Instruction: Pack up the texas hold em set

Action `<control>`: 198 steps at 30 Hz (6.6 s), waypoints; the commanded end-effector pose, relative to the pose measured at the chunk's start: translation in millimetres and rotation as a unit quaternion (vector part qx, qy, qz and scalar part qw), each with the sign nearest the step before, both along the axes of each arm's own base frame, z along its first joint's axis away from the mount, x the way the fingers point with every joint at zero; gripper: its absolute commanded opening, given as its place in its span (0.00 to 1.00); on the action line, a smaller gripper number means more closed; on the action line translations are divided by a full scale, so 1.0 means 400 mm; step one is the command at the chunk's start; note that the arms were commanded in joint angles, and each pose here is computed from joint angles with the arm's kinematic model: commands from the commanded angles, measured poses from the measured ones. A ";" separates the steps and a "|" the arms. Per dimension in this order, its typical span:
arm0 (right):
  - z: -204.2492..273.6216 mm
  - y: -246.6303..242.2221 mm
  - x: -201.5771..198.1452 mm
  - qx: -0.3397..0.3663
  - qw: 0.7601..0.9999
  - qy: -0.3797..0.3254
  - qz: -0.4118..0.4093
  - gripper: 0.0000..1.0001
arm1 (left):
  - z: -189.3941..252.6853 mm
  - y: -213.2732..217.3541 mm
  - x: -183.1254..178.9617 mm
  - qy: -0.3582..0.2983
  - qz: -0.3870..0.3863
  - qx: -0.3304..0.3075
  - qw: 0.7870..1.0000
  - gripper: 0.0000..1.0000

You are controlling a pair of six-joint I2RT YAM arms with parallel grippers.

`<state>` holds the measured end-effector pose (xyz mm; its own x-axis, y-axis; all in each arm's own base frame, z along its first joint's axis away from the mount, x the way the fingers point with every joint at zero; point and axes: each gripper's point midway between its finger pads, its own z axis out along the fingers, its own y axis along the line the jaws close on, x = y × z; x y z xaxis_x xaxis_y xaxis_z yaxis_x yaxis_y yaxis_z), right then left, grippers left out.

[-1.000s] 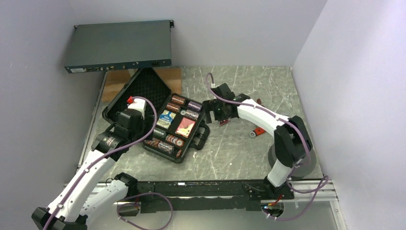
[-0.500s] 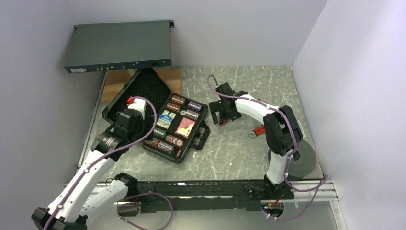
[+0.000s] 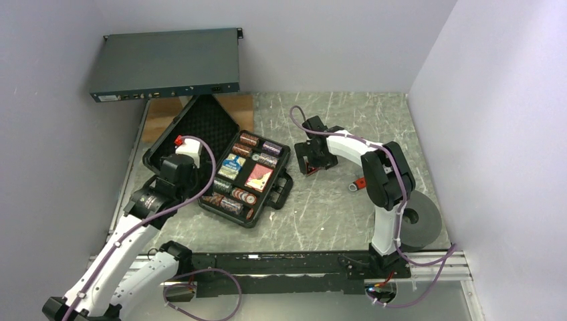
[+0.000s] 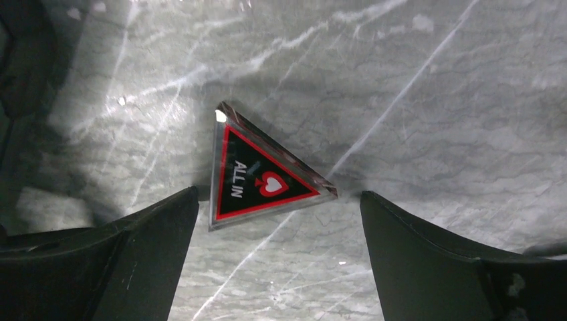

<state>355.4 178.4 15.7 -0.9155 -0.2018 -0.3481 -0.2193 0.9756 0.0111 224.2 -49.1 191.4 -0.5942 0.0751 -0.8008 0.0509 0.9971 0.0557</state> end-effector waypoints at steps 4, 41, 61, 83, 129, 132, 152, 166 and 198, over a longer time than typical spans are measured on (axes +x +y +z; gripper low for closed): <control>0.016 0.021 0.057 0.005 1.000 -0.024 0.002 0.86 | 0.026 -0.002 0.019 -0.017 0.001 -0.005 1.000 1.00; 0.011 0.007 0.041 -0.001 1.000 -0.018 -0.022 0.76 | 0.013 -0.006 0.026 -0.004 -0.003 -0.002 1.000 0.98; 0.035 0.005 0.039 0.001 0.999 -0.022 -0.023 0.46 | 0.013 -0.005 0.026 -0.005 -0.003 -0.002 1.000 0.97; 0.146 0.009 0.008 0.048 0.996 -0.058 -0.048 0.00 | 0.013 -0.003 0.026 -0.004 0.000 -0.002 1.000 0.97; 0.430 0.215 -0.157 0.210 0.941 -0.040 -0.262 0.00 | 0.022 -0.001 0.022 -0.012 0.001 -0.006 1.000 0.97; 0.411 0.232 -0.167 0.206 0.936 -0.028 -0.286 0.00 | 0.021 -0.003 0.022 -0.011 -0.001 -0.006 1.000 0.97; 0.335 0.429 -0.171 0.189 0.940 0.010 -0.283 0.00 | 0.027 -0.002 0.017 -0.015 0.000 -0.010 1.000 0.97; 0.237 0.495 -0.162 0.142 0.959 0.023 -0.246 0.00 | 0.024 0.000 0.017 -0.013 0.001 -0.009 1.000 0.97; 0.246 0.556 -0.152 0.188 0.966 0.022 -0.174 0.91 | 0.026 0.000 0.016 -0.016 0.002 -0.011 1.000 0.97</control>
<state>288.4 388.8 89.4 -0.9272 0.2700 -0.2596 0.1850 0.9327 0.3095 226.8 -47.8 188.6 -0.6052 0.0662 -0.7933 0.0423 0.9978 0.0510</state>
